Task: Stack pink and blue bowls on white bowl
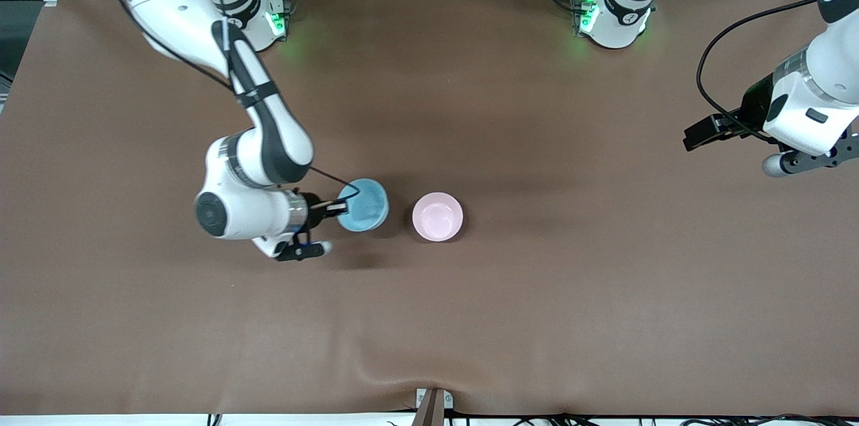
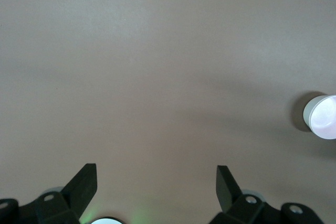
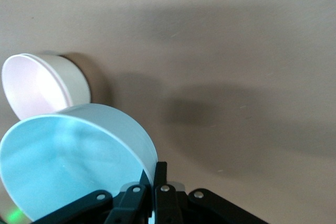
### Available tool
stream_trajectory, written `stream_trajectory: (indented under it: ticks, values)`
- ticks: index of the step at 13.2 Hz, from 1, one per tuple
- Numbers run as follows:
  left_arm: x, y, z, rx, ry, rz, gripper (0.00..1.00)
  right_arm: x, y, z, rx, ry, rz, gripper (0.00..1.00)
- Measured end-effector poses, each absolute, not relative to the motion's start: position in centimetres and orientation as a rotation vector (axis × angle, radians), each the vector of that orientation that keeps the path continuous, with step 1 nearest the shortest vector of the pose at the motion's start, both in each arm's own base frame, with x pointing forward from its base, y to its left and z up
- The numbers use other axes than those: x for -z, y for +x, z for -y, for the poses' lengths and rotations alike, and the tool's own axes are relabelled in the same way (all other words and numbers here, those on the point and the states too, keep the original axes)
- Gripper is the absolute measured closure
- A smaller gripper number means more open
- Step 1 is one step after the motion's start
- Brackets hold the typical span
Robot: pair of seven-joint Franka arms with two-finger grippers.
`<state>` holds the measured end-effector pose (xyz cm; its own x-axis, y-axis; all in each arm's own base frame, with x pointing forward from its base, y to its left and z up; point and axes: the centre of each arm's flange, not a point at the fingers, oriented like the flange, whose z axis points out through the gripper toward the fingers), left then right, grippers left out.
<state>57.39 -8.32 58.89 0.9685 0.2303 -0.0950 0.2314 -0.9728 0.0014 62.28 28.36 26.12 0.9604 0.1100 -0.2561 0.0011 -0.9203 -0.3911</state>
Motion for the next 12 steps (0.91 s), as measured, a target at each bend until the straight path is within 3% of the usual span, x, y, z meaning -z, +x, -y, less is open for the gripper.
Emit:
stream_trajectory:
  ticks: [6, 12]
  values:
    - [-60.9, 55.6, 9.9, 0.137, 3.118, -0.323, 0.0, -29.4, 60.3, -37.3, -0.326, -2.751, -0.153, 0.97]
    - [-62.3, 55.0, 10.2, 0.071, 3.121, -0.279, 0.0, -26.0, 59.6, -40.2, -0.197, -2.825, -0.204, 0.97]
